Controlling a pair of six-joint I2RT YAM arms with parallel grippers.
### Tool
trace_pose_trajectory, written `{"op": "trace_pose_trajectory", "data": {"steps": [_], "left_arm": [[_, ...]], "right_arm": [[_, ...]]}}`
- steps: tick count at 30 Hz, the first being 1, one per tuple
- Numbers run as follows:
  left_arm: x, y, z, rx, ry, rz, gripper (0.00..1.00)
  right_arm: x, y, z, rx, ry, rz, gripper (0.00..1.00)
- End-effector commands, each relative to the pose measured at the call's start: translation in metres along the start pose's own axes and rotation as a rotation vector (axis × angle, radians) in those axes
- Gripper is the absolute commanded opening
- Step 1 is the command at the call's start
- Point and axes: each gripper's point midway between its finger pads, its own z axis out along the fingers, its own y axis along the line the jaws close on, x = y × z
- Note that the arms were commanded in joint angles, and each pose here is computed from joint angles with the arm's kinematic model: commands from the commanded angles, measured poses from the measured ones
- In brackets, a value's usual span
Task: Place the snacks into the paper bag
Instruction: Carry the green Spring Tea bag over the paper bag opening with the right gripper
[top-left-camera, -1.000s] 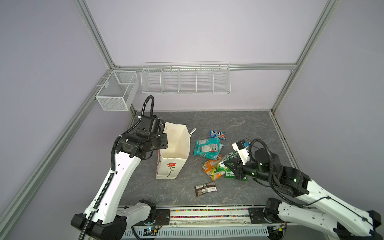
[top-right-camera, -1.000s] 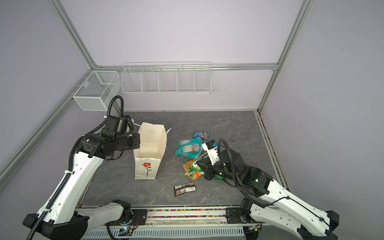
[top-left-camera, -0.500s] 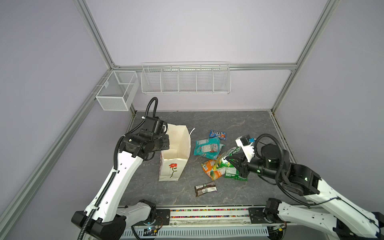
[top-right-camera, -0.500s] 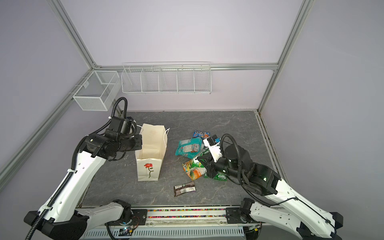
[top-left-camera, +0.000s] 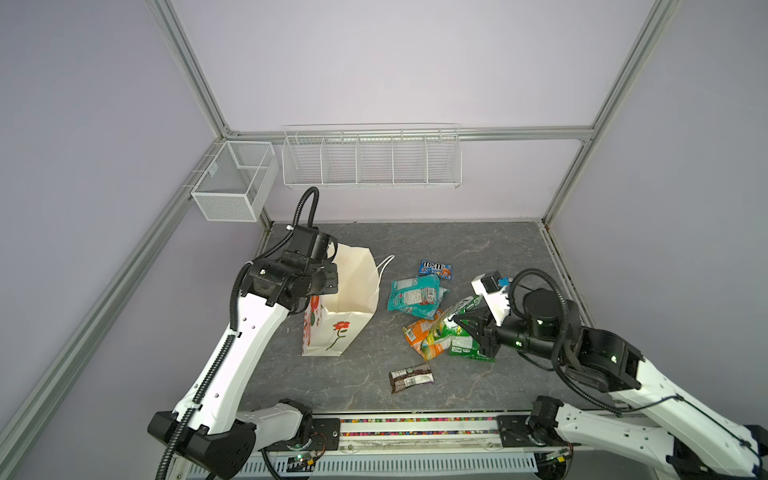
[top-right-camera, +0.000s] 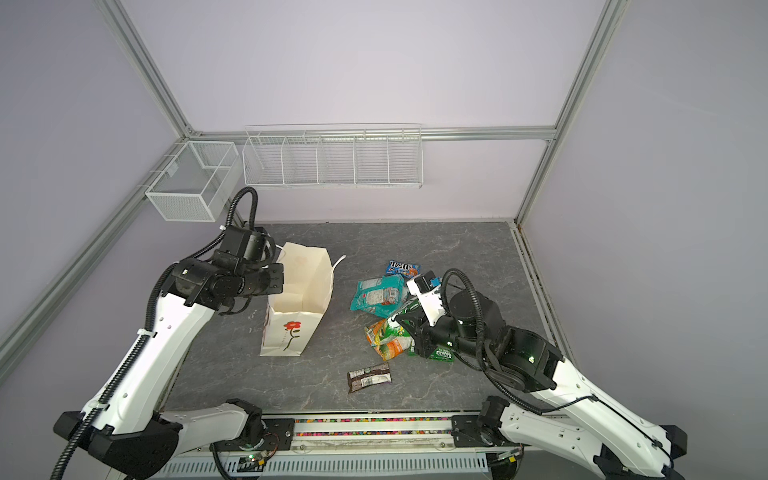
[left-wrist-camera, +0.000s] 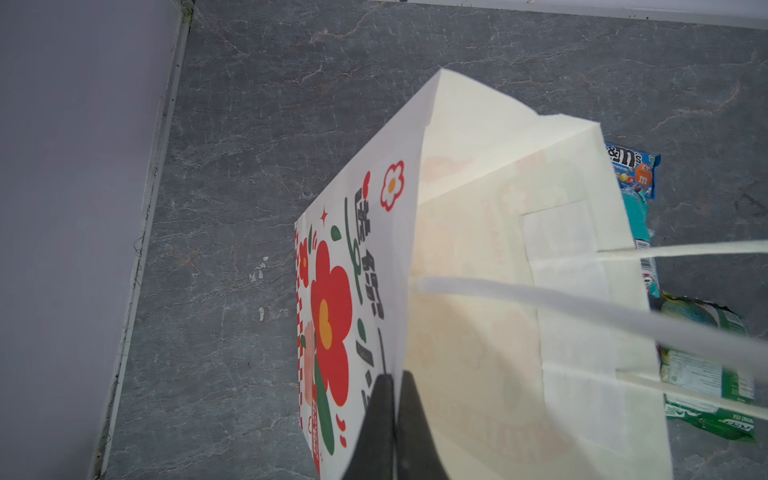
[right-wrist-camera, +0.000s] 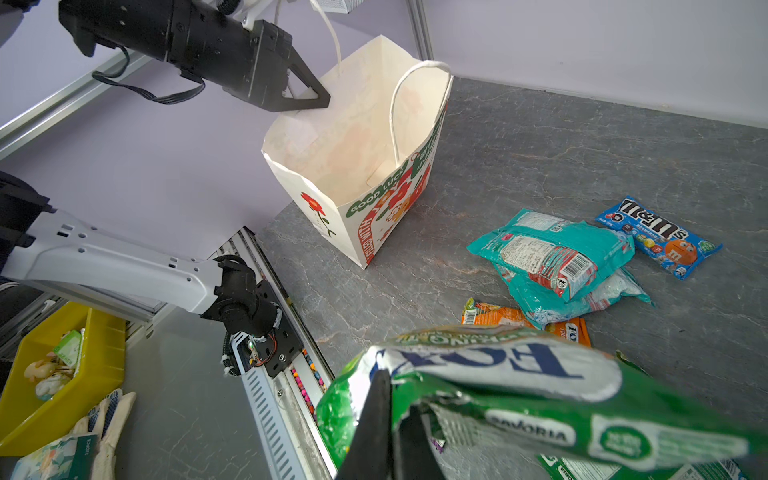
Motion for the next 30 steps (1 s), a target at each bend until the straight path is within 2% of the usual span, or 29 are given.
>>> {"op": "trace_pose_trajectory", "data": {"steps": [1, 17, 25, 30], "left_arm": [[0.007, -0.006, 0.006, 0.006, 0.029, 0.002, 0.00], [0.013, -0.026, 0.014, 0.013, 0.048, 0.026, 0.00], [0.012, -0.033, 0.008, 0.025, 0.036, 0.031, 0.00], [0.013, -0.037, 0.005, 0.025, 0.033, 0.042, 0.00]], "right_arm": [[-0.009, 0.006, -0.005, -0.028, -0.053, -0.023, 0.07], [-0.026, 0.034, -0.013, -0.155, -0.068, -0.064, 0.07], [-0.048, 0.051, -0.022, -0.203, -0.090, -0.148, 0.06], [-0.075, 0.066, -0.029, -0.236, -0.126, -0.206, 0.06]]}}
